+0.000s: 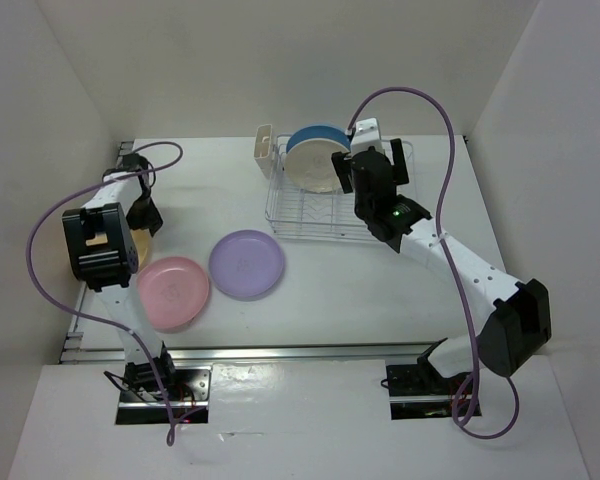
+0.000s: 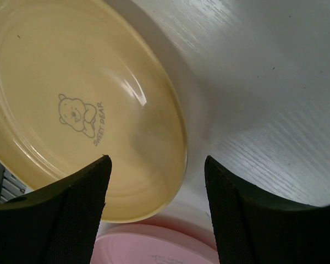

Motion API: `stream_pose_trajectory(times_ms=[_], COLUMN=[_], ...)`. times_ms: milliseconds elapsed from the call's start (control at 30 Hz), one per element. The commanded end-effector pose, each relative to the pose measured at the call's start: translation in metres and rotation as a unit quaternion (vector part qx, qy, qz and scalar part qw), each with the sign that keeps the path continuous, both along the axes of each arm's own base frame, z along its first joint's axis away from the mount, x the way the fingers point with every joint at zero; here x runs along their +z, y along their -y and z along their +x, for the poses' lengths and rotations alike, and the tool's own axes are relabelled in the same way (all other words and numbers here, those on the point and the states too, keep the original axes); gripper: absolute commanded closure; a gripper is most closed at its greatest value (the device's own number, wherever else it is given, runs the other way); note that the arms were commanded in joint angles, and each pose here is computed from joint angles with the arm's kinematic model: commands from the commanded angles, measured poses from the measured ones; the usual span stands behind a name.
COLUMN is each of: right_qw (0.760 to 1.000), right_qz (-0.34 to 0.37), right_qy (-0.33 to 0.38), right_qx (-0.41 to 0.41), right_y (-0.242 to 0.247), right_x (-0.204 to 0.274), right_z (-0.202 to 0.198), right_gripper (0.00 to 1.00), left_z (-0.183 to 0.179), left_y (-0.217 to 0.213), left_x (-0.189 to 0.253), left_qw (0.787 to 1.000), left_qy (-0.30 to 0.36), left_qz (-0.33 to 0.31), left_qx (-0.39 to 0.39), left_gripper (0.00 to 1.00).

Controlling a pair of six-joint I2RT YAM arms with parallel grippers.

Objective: Load the plates into the dish rack

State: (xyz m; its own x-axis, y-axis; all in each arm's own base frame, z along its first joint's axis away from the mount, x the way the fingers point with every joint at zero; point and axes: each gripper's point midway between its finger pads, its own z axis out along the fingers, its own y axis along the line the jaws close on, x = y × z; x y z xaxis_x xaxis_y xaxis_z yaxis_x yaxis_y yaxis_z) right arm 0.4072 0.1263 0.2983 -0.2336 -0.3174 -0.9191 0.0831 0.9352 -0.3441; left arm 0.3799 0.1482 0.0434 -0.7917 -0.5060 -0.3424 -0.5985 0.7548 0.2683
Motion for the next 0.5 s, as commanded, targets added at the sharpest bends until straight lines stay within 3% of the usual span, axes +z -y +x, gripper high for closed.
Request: stream_pose_trajectory(times_ms=[0, 167, 200, 233, 267, 467], right_qw=[1.000, 0.999, 0.999, 0.999, 0.999, 0.999], right_qz=[0.027, 0.031, 0.031, 0.031, 0.031, 0.034], right_qy=[0.012, 0.014, 0.015, 0.015, 0.015, 0.018], right_qx=[0.004, -0.002, -0.006, -0.006, -0.006, -0.002], right_y=[0.002, 0.002, 0.005, 0.006, 0.006, 0.002], right_x=[0.010, 0.011, 0.011, 0.011, 0.011, 0.018], right_z=[-0.006, -0.004, -0.003, -0.003, -0.003, 0.000], right_gripper=[0.00, 0.00, 0.00, 0.00, 0.00, 0.00], left_z=[0.012, 0.011, 0.014, 0.017, 0.022, 0.029], left_y=[-0.012, -0.015, -0.014, -0.007, 0.002, 0.024], left_x=[0.022, -0.003, -0.005, -0.013, -0.019, -0.040], left_qw=[0.999, 0.999, 0.999, 0.999, 0.999, 0.998], left_qy=[0.014, -0.018, -0.017, -0.021, -0.017, -0.038], left_qz=[0.046, 0.048, 0.043, 0.034, 0.019, 0.010], left_qx=[-0.008, -0.007, -0.008, -0.020, -0.030, -0.052], left_gripper=[0.25, 0.28, 0.32, 0.52, 0.58, 0.59])
